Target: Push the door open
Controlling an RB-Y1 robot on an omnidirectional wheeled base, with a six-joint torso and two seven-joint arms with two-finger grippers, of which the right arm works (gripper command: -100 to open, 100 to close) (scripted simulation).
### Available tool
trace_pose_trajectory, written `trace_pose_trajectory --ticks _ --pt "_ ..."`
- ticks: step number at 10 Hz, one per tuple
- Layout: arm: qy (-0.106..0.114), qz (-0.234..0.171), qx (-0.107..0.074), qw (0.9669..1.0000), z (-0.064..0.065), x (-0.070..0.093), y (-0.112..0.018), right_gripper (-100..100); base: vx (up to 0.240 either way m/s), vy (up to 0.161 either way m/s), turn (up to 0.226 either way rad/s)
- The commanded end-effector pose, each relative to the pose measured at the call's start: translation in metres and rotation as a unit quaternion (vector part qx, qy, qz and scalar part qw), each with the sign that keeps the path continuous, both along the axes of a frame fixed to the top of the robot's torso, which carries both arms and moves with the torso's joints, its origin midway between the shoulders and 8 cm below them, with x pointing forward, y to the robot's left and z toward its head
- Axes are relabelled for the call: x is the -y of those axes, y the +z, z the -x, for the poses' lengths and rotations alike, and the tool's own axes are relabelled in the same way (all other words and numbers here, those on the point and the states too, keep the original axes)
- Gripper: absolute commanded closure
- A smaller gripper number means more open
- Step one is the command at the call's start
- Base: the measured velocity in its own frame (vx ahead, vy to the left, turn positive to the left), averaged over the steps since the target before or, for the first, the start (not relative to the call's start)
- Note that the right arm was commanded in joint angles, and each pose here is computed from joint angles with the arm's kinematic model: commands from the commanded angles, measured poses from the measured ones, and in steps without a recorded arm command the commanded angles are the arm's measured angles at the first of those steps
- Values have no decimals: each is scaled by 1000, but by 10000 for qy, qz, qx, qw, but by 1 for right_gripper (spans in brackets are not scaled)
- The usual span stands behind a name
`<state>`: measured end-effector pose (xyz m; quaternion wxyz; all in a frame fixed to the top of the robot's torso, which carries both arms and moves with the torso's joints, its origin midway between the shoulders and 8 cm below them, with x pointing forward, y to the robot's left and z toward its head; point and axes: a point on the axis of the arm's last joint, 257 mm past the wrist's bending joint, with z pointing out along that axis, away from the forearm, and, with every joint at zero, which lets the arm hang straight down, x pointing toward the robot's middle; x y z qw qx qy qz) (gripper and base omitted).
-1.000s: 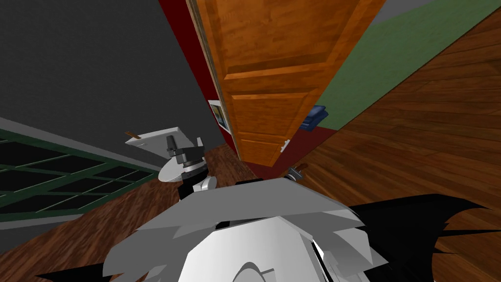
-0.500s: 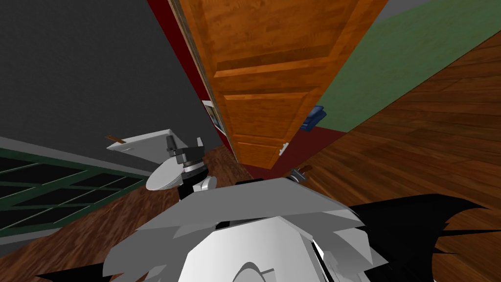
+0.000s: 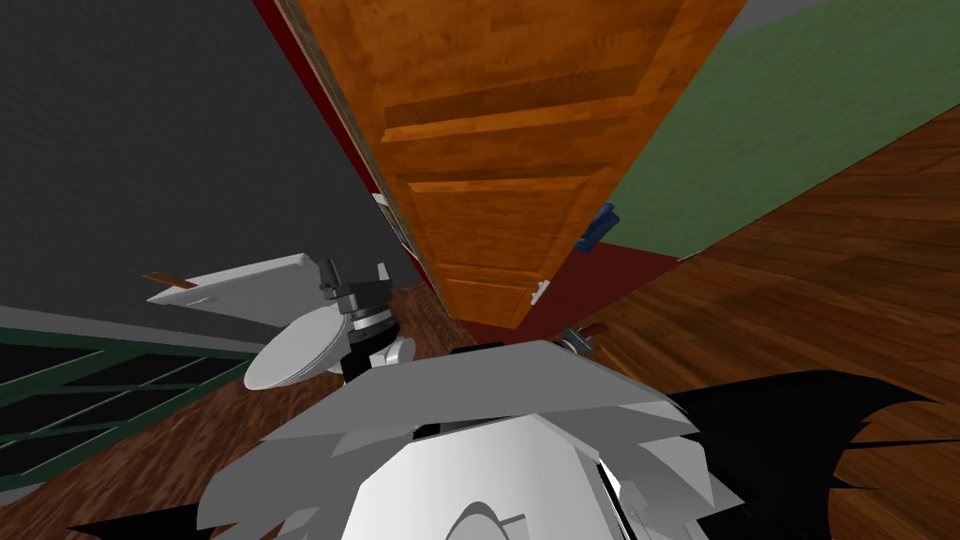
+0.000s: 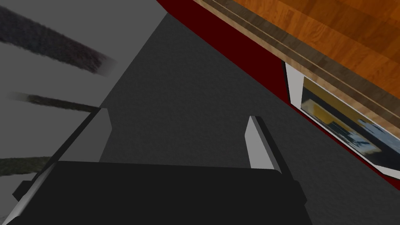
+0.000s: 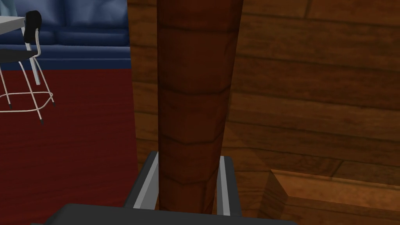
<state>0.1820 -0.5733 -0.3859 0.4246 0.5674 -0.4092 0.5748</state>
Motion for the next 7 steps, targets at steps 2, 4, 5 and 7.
trace_pose_trajectory --ticks 2,4,5,7 --pt "-301 -6 9 9995 22 9 1 100 166 -104 -55" --pt "-458 -84 23 9989 33 9 -4 100 160 -120 -59" --pt "-373 -100 18 9993 27 4 -5 100 69 -63 -18" --pt "-689 42 60 9976 40 19 4 100 -2 -185 116"
